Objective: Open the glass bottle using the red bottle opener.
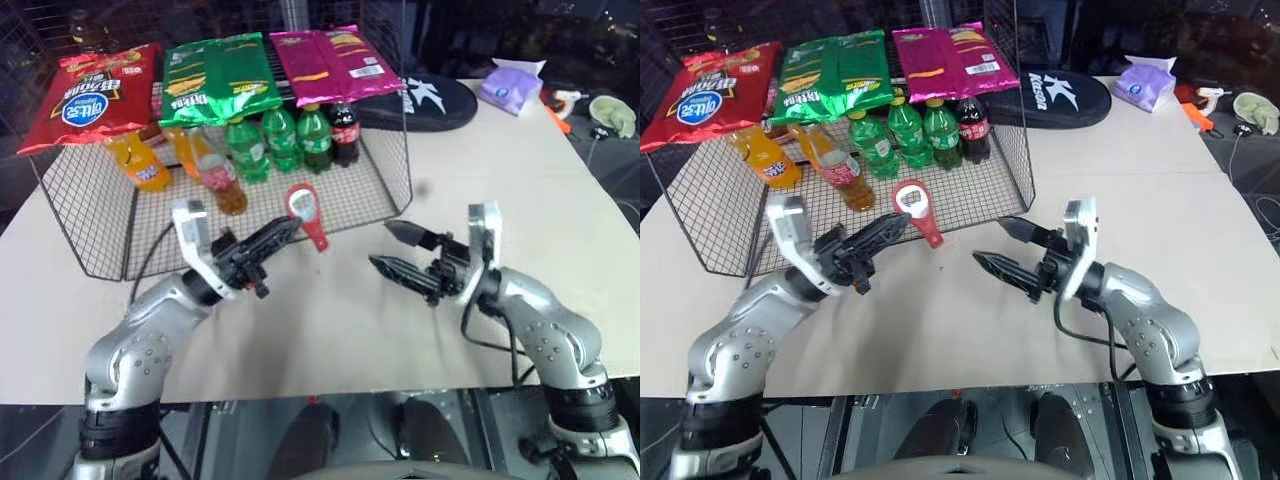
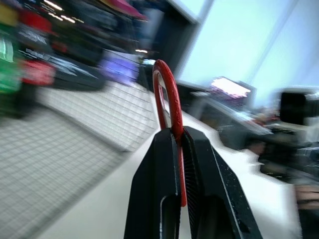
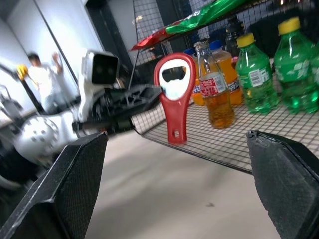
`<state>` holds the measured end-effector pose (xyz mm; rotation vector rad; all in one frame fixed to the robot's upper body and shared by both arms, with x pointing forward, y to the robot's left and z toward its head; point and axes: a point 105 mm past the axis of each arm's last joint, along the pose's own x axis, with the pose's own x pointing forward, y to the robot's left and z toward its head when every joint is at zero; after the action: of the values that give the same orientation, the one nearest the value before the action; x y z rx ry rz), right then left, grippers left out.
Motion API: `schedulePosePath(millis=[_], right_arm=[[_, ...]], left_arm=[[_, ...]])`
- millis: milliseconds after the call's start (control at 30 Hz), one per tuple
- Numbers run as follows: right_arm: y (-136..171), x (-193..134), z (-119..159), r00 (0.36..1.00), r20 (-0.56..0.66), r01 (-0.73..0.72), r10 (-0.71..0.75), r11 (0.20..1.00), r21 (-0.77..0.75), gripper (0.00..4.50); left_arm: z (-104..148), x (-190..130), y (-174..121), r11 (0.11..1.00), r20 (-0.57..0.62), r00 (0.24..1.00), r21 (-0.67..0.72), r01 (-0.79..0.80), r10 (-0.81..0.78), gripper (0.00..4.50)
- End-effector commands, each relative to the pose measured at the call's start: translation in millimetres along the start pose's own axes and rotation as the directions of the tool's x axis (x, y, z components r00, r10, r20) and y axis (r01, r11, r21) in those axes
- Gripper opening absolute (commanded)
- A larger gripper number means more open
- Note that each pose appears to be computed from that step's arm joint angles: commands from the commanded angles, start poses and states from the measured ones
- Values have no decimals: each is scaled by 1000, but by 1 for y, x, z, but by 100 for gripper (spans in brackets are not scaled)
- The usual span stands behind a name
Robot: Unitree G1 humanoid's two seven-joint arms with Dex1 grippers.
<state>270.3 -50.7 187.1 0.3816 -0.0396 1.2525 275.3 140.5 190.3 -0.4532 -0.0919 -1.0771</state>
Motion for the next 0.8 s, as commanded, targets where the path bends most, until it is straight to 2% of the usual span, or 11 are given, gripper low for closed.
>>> schedulePosePath(millis=[33,233,600,633,700,800], right_arm=[[6,8,-9,996,-90,-14,24,994,106,450],[19,20,-20,984,-137,-80,116,966,245,450],[25,25,-16,979,-124,-119,163,944,307,450],[25,25,-15,979,-121,-118,163,943,311,410],[25,24,-15,978,-119,-125,170,941,315,371],[26,23,-14,977,-120,-131,176,939,317,228]], left_arm=[[3,11,-11,987,16,990,-83,140,-139,13],[1,27,-14,963,22,973,-136,232,-231,13],[-5,25,-13,955,-10,968,-161,248,-252,13],[-5,24,-12,956,-13,968,-161,245,-250,0],[-7,24,-11,957,-18,969,-164,240,-246,0],[-9,23,-8,961,-34,971,-156,227,-235,0]])
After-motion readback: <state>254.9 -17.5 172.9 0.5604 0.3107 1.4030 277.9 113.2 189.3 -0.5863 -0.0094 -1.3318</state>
